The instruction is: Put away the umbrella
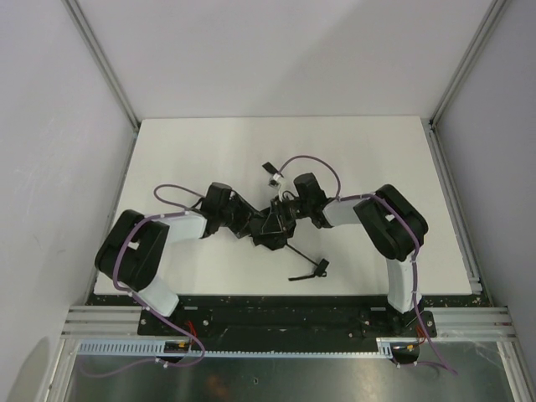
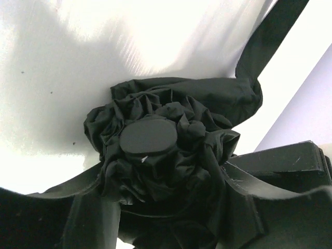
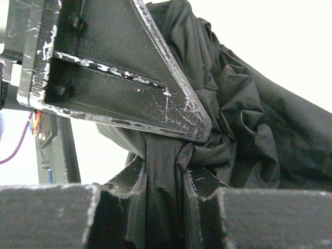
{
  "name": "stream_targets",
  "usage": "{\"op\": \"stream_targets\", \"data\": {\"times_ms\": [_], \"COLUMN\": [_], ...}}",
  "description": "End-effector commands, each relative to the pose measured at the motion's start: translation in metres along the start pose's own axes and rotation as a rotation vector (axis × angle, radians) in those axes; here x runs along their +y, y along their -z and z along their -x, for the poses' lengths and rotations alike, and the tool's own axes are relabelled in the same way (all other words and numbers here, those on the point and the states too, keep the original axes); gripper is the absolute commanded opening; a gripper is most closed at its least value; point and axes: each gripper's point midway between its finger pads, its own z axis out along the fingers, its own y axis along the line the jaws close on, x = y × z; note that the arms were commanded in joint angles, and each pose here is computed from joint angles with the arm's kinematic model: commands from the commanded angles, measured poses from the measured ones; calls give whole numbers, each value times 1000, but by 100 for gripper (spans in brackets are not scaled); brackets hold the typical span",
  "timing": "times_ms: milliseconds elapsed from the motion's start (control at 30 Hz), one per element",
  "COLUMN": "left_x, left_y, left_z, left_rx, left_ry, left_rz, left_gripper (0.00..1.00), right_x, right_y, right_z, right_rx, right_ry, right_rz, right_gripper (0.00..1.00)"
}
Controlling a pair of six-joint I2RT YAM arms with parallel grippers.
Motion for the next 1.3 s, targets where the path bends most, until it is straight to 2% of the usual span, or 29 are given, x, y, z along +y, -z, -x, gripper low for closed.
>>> {"op": "stream_targets", "data": {"times_ms": [0,67,100,200,300,333,367,433,600,733,833,900,1033,1133,1200,1267], "left_x": [70,68,68,72,75,75,76,77,75,74,71,69,64,57,50,42], "left_y": [-9,-8,-8,-9,-10,-11,-12,-12,-12,-10,-11,-10,-9,-6,-3,0], "left_z": [3,5,5,3,0,0,-1,-2,-5,-6,-8,-9,-10,-9,-7,-3], "left_rx": [-65,-76,-78,-74,-68,-66,-64,-59,-51,-47,-39,-34,-26,-28,-35,-50], "left_ry": [-40,-48,-53,-54,-51,-50,-49,-46,-38,-29,-23,-23,-27,-38,-53,-70], "left_rz": [237,232,230,239,240,236,234,229,217,209,202,197,180,157,138,111], "left_gripper": [47,36,32,18,12,11,10,9,7,7,7,7,9,12,22,39], "right_x": [31,30,28,19,9,6,6,6,6,-2,-8,-15,-37,-47,-48,-43], "right_y": [2,3,4,10,19,24,28,36,39,27,13,6,7,10,9,5], "right_z": [-49,-47,-46,-40,-26,-22,-16,-9,-1,-4,-6,-11,-36,-58,-69,-79], "right_rx": [153,149,150,139,119,120,119,132,160,187,206,216,293,342,361,368], "right_ry": [-127,-112,-105,-84,-8,27,67,145,329,440,507,517,462,394,344,280], "right_rz": [174,152,128,-2,-211,-288,-363,-490,-720,-871,-935,-956,-981,-936,-861,-737], "right_gripper": [0,0,4,37,70,85,92,98,99,99,91,78,45,14,4,1]}}
